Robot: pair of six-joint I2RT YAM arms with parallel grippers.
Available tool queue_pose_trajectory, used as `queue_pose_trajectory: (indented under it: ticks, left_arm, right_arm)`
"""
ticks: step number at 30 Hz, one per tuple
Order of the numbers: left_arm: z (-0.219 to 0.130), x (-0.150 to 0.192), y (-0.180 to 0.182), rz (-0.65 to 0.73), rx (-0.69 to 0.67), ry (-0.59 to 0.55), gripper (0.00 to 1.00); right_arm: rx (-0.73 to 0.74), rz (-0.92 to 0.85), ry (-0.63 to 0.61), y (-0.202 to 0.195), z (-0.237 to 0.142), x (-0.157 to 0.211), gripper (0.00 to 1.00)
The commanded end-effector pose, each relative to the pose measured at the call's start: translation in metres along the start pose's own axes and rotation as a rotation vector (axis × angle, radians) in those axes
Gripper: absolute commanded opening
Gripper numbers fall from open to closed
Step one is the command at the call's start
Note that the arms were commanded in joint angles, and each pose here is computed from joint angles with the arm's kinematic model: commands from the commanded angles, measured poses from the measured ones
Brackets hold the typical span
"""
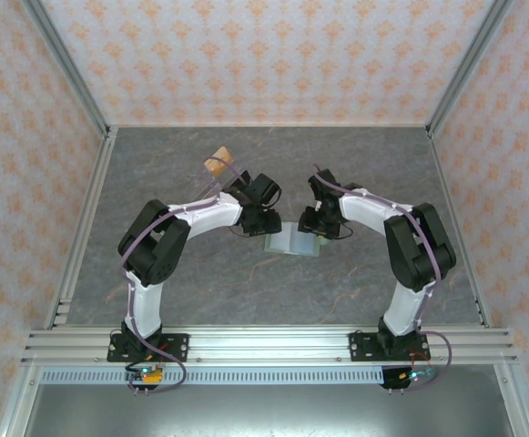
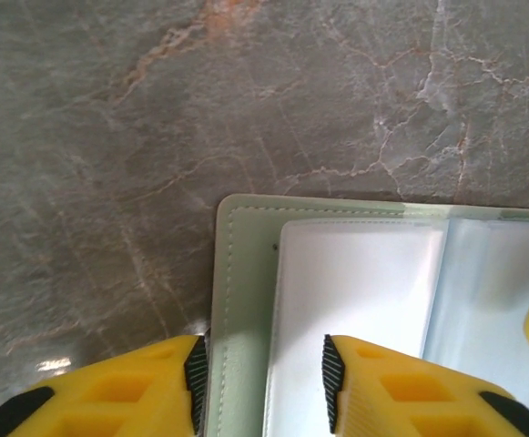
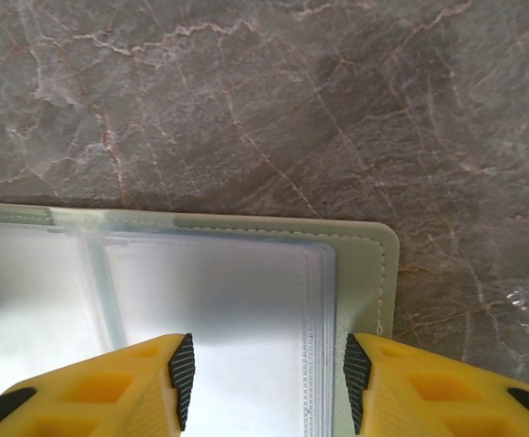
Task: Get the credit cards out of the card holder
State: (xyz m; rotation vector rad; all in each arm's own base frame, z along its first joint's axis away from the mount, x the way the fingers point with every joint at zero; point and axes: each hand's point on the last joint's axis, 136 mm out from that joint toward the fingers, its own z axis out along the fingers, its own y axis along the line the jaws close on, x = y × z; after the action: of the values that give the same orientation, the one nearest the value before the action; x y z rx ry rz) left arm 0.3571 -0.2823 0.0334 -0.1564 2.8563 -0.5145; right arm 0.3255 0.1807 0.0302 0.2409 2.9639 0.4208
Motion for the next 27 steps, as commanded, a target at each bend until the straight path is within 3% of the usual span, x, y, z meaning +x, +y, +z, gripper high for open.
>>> queue_pose_trajectory:
  ticks: [1,9,23,27]
  left_arm:
    - [-0.003,-0.006,-0.013,-0.002,0.040,-0.013,0.35]
    - [-0.002,-0.002,-0.014,0.007,0.048,0.003,0.22]
    - [0.006,0.004,-0.013,0.006,0.044,0.045,0.29]
    - [0.007,0.005,-0.020,0.004,0.084,0.057,0.23]
  right_arm:
    - [0.011,-0.013,-0.001,0.002,-0.001,-0.003,0.49]
    - [0.008,-0.009,0.009,0.003,0.003,-0.002,0.49]
    - [-0.006,-0.007,0.026,0.005,0.006,0.000,0.49]
    - [-0.009,-0.008,0.029,0.005,0.007,0.000,0.48]
